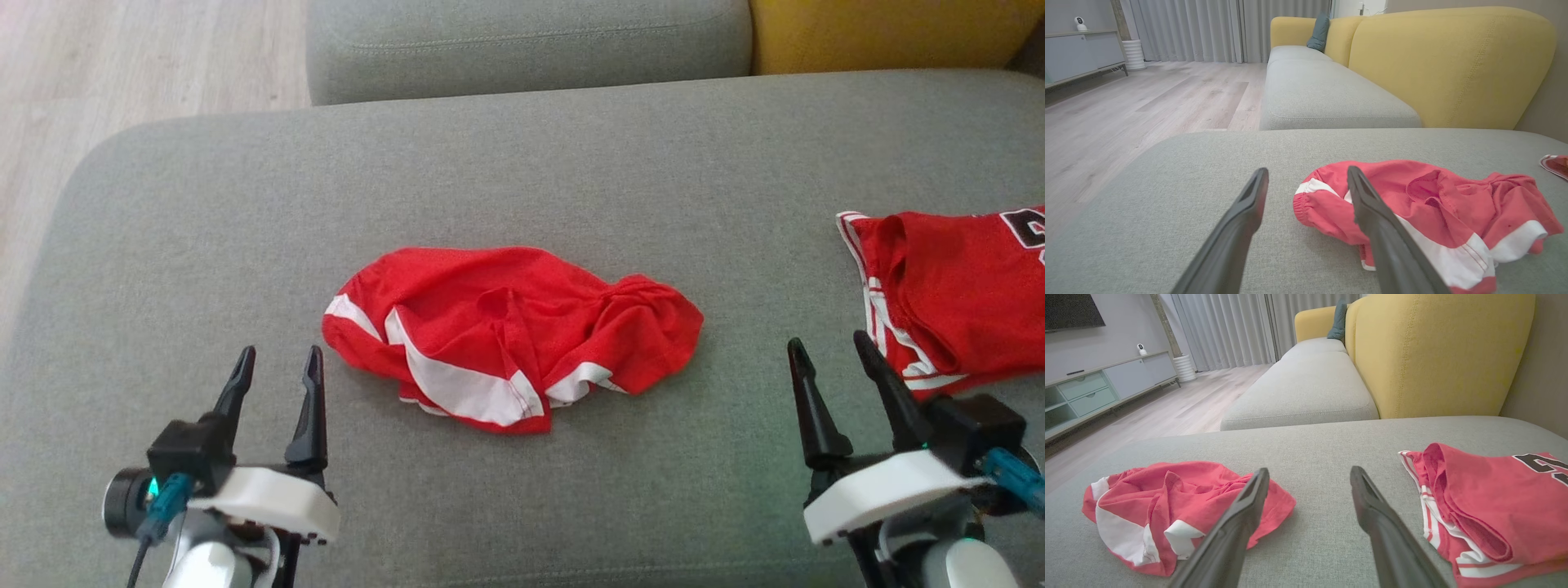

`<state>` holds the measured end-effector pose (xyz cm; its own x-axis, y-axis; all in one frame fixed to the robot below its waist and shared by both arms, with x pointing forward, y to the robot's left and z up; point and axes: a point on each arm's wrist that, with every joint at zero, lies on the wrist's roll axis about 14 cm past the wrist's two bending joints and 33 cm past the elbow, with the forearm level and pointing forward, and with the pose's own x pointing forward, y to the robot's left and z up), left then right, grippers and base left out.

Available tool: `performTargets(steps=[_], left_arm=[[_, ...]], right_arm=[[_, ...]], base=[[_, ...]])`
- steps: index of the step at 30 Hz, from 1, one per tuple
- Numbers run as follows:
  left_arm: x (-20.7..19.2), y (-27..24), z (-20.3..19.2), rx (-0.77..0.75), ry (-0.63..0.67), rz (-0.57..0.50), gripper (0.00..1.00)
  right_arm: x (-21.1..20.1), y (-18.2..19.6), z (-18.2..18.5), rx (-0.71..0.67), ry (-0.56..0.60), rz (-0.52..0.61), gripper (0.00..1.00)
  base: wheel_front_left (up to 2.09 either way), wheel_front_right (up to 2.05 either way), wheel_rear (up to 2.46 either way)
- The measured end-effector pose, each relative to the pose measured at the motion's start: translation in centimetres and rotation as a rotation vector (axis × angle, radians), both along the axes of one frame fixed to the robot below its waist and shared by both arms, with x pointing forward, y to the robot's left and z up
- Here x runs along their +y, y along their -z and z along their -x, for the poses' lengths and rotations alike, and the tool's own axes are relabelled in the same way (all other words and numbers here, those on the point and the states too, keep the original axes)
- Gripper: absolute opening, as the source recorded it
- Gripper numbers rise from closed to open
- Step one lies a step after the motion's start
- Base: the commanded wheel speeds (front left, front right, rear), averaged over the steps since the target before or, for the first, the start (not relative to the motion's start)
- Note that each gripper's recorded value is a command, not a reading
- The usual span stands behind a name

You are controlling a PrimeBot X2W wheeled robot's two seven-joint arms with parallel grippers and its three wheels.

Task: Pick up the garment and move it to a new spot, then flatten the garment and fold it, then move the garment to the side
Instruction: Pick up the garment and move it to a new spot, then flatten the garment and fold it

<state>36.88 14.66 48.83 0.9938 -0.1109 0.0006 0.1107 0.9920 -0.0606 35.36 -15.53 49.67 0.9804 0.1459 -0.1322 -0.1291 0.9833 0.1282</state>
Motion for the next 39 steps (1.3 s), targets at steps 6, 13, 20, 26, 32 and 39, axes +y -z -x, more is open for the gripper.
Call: performTargets(steps=[6,13,20,26,32,39], left_arm=[[0.0,-0.2,0.0,-0.008,-0.001,-0.007,1.0],[0.1,-0.2,0.0,-0.007,-0.002,-0.007,1.0],[0.3,-0.1,0.1,-0.005,-0.007,-0.015,1.0],[0.5,-0.2,-0.1,-0.012,-0.01,-0.023,1.0],[0.8,-1.4,-1.0,-0.047,-0.037,-0.005,1.0],[1.9,-1.3,-1.0,-0.045,-0.085,0.003,1.0]], right_arm=[[0.1,0.0,0.0,0.004,-0.004,0.001,1.0],[0.2,0.1,-0.1,0.009,-0.006,0.002,1.0],[0.9,0.4,-0.4,0.015,-0.03,0.005,1.0],[6.5,2.2,-0.1,0.104,-0.227,0.011,1.0],[13.3,4.3,0.0,0.194,-0.469,0.011,1.0],[17.7,6.9,-0.5,0.27,-0.639,0.047,1.0]], base=[[0.0,0.0,0.0],[0.0,0.0,0.0],[0.0,0.0,0.0],[0.0,0.0,0.0],[0.0,0.0,0.0],[0.0,0.0,0.0]])
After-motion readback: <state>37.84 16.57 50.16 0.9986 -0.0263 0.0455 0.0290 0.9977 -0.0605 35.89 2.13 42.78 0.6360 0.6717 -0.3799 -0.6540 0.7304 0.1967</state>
